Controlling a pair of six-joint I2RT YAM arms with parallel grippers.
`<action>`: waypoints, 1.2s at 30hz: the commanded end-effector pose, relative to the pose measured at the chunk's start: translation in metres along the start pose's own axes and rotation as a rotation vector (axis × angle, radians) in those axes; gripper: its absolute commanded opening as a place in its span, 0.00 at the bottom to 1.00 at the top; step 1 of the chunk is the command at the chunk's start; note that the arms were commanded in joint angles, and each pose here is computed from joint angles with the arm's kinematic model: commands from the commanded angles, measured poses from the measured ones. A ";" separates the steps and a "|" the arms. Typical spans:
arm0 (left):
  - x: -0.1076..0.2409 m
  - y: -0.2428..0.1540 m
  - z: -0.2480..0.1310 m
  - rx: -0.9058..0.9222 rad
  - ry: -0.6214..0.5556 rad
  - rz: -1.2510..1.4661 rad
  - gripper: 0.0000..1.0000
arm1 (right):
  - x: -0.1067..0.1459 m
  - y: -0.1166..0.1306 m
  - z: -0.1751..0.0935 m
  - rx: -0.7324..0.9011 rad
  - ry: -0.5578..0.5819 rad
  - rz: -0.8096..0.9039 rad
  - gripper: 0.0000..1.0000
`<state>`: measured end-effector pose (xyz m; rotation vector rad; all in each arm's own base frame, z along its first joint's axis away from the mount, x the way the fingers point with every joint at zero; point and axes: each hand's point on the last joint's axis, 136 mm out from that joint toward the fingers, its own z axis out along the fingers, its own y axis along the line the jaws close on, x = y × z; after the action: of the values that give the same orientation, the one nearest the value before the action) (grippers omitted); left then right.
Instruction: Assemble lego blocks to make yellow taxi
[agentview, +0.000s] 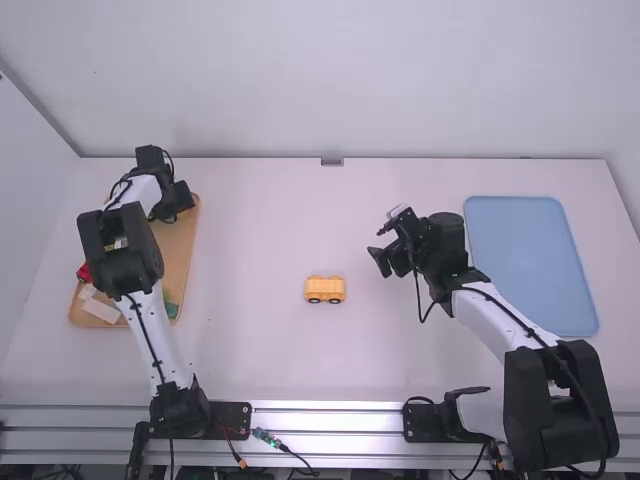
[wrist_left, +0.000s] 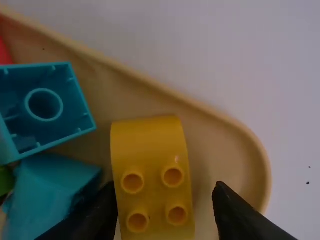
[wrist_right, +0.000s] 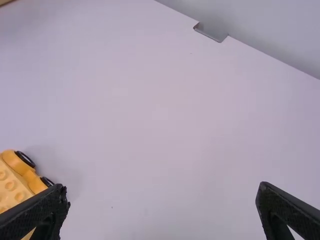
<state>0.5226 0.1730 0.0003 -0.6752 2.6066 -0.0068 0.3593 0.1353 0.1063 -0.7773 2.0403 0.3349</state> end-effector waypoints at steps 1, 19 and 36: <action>0.012 0.001 0.004 -0.007 0.032 0.000 0.48 | -0.020 -0.003 -0.006 0.012 -0.044 -0.017 0.99; 0.012 0.001 0.004 -0.010 0.030 0.001 0.35 | -0.019 -0.003 -0.006 0.011 -0.041 -0.015 0.99; -0.009 -0.004 -0.025 -0.011 0.034 0.002 0.02 | -0.017 -0.003 -0.006 0.010 -0.036 -0.020 0.99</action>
<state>0.5105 0.1686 0.0055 -0.6965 2.6772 -0.0161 0.3577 0.1351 0.1043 -0.7820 2.0495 0.3362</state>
